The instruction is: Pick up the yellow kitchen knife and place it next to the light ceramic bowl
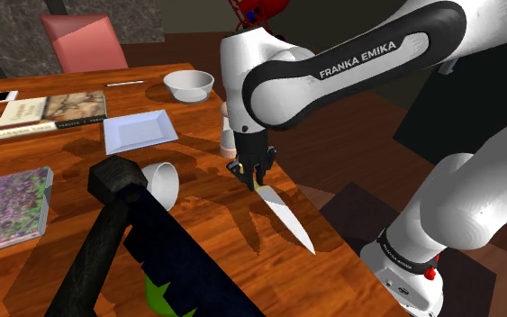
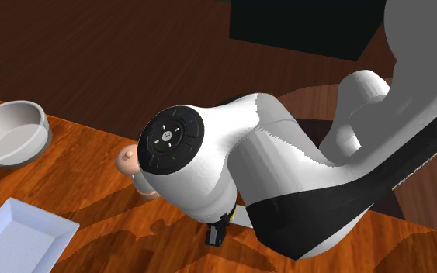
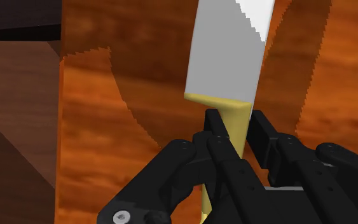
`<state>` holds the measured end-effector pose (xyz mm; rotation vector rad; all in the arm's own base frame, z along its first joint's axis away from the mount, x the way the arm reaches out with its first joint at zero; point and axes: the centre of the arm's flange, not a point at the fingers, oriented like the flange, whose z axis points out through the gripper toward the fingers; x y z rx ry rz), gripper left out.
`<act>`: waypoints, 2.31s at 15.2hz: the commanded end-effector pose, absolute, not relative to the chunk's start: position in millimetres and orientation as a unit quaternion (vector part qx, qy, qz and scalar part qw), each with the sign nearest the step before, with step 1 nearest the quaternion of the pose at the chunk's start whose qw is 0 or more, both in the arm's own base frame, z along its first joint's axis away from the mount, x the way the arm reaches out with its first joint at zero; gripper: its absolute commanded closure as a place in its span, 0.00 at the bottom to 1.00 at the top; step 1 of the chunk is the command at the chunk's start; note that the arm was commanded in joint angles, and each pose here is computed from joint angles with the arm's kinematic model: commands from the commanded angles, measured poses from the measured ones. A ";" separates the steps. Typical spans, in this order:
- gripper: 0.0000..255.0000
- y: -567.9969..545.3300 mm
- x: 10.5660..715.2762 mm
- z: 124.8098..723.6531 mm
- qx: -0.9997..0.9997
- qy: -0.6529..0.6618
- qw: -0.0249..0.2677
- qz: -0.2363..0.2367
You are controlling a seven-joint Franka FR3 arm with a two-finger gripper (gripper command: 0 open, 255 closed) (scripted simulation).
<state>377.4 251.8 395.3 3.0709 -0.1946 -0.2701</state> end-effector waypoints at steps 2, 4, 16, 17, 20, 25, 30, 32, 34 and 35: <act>1.00 252.0 377.9 411.2 0.994 -0.063 0.026 -0.088; 1.00 252.0 377.9 421.8 0.994 -0.063 0.026 -0.088; 1.00 252.0 377.9 485.2 0.994 -0.063 0.026 -0.088; 1.00 252.0 377.9 490.5 0.994 -0.063 0.026 -0.088; 1.00 240.0 401.3 491.5 0.994 -0.063 0.026 -0.088; 1.00 209.8 460.0 491.6 0.994 -0.063 0.026 -0.088; 1.00 179.6 518.7 491.7 0.994 -0.063 0.026 -0.088; 1.00 167.6 542.2 491.8 0.994 -0.063 0.026 -0.088; 1.00 155.5 565.7 491.8 0.994 -0.063 0.026 -0.088; 1.00 149.5 577.4 491.9 0.994 -0.063 0.026 -0.088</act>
